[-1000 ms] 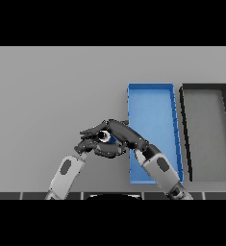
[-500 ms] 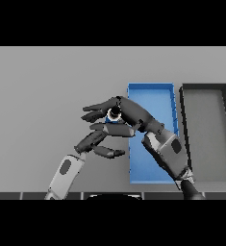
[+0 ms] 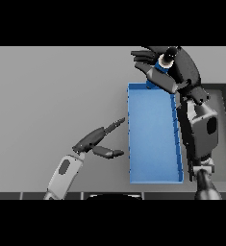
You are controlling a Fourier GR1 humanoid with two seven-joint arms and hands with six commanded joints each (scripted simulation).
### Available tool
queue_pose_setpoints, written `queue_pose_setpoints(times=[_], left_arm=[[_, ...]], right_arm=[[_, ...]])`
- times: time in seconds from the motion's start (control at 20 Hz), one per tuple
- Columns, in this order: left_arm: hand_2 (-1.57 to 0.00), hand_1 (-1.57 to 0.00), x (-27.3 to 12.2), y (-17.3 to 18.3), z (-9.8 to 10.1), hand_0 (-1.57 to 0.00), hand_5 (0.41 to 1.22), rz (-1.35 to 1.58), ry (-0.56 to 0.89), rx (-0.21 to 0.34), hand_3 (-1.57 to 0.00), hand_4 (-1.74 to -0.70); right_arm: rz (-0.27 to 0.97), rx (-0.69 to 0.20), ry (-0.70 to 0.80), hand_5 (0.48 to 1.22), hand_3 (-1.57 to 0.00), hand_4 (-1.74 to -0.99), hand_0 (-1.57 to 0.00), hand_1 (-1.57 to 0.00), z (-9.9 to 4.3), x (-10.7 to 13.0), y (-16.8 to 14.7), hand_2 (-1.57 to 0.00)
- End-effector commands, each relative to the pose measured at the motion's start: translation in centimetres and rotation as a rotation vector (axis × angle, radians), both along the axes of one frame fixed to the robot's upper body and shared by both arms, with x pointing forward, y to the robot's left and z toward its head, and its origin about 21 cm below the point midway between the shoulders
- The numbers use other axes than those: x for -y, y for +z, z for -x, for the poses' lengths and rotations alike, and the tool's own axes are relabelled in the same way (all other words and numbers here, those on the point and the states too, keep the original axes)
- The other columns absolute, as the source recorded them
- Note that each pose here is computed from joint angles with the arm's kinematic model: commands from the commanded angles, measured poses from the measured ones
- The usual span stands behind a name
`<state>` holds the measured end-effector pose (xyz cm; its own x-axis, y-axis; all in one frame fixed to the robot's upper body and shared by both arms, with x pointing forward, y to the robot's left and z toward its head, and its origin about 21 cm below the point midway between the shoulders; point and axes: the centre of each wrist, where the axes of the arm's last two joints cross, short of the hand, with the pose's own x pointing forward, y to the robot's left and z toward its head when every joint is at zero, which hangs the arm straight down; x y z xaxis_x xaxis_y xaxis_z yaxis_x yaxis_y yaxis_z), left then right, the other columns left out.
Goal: Pick up the blue pipe and place it into the blue bin.
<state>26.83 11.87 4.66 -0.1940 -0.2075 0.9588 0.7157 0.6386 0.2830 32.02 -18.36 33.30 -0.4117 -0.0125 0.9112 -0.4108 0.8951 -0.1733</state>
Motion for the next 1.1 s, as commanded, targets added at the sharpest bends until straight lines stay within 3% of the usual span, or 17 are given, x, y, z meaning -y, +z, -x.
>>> queue_pose_setpoints(times=[0.0, 0.15, 0.45, 0.65, 0.9, 0.95, 1.05], left_arm=[[0.0, 0.0, 0.0, 0.0, 0.0, 0.0, 0.411, -0.001, -0.002, 0.009, 0.0, -0.88], [0.0, 0.0, -0.4, 0.0, -0.1, 0.0, 0.415, -0.012, 0.011, 0.024, 0.0, -0.87], [0.0, 0.0, 0.1, -0.2, 0.3, 0.0, 0.422, -0.002, 0.002, -0.001, 0.0, -0.87], [0.0, 0.0, -0.3, -0.4, 0.9, 0.0, 0.427, 0.001, 0.006, -0.008, 0.0, -0.88], [0.0, 0.0, -0.1, -0.4, 0.9, 0.0, 0.422, -0.004, -0.006, -0.01, 0.0, -0.89], [0.0, 0.0, -0.2, -0.3, 0.9, 0.0, 0.42, -0.005, 0.0, -0.011, 0.0, -0.89], [0.0, 0.0, -0.2, 0.1, 0.9, 0.0, 0.42, 0.002, 0.003, 0.003, 0.0, -0.88]], right_arm=[[0.013, -0.019, -0.045, 1.221, -1.57, -1.741, -1.57, -1.57, -0.3, 1.2, -0.8, -1.57], [0.004, -0.102, -0.145, 1.221, -1.57, -1.741, -1.57, -1.57, -0.7, 4.4, -3.2, -1.57], [0.022, -0.292, -0.263, 1.221, -1.57, -1.741, -1.57, -1.57, 1.1, 7.8, -10.1, -1.57], [0.006, -0.439, -0.359, 1.221, -1.57, -1.741, -1.57, -1.57, 3.3, 8.9, -14.1, -1.57], [0.058, -0.624, -0.505, 1.221, -1.52, -1.741, -1.57, -1.57, 4.8, 8.3, -17.8, -1.57], [0.065, -0.647, -0.522, 1.221, -1.26, -1.741, -1.57, -1.57, 5.2, 8.1, -18.4, -1.57], [0.113, -0.673, -0.57, 1.221, -1.02, -1.741, -1.57, -1.57, 5.2, 8.1, -19.0, -1.57]])
